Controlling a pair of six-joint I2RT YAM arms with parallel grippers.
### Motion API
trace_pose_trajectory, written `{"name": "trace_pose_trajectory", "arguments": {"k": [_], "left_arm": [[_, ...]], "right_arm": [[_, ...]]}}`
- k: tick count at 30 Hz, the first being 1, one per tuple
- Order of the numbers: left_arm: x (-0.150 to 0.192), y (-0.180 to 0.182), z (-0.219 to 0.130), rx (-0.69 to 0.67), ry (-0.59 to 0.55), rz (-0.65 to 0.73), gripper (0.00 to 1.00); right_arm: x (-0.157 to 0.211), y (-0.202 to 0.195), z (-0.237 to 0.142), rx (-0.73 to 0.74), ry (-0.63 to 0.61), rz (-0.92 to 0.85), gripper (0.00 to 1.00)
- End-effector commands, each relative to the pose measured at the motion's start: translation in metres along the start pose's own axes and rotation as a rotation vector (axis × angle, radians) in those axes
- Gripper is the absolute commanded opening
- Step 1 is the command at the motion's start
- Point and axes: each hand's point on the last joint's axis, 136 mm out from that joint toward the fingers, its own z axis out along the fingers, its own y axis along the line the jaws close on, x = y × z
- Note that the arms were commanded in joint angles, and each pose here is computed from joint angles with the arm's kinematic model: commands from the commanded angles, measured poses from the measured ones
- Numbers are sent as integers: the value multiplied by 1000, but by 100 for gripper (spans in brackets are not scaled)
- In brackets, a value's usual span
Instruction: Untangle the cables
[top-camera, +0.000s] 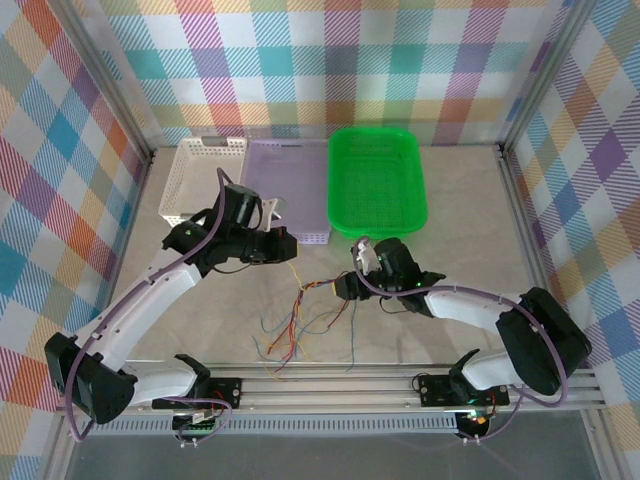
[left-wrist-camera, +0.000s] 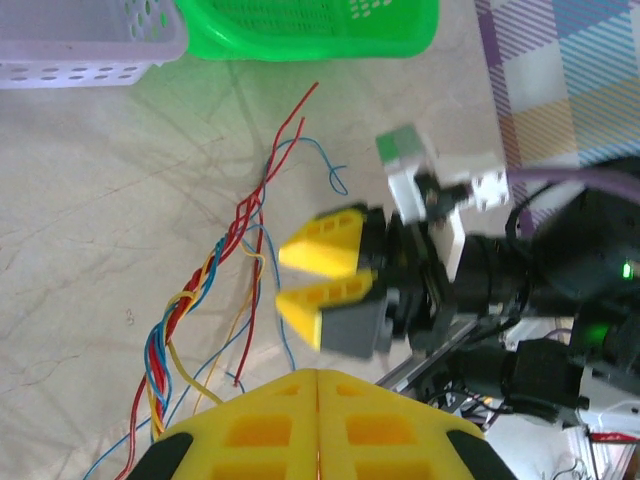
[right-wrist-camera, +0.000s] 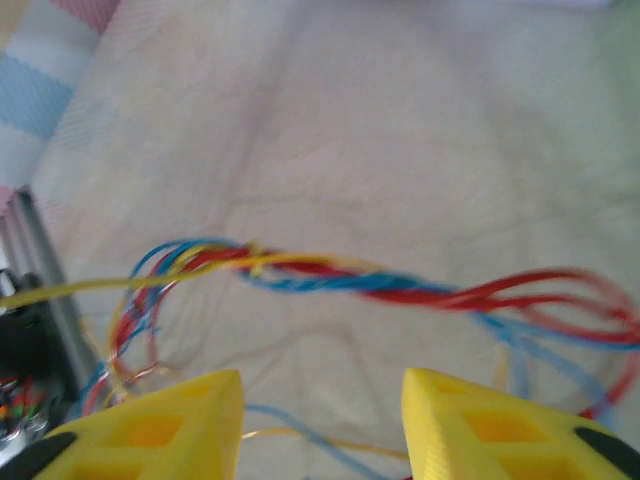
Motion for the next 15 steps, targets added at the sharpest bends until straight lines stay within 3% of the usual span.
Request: {"name": "trace_pose_trajectory", "arguments": {"k": [1, 9, 15], "left_arm": [[-15, -6, 11, 30, -45, -36, 0], [-31, -23, 19, 103, -74, -74, 0], [-32, -29, 16, 115, -83, -69, 0]], "right_arm": [[10, 60, 2, -172, 5, -76, 51], [23, 76, 33, -148, -12, -132, 51], [25, 56, 48, -6, -38, -131, 51]]}}
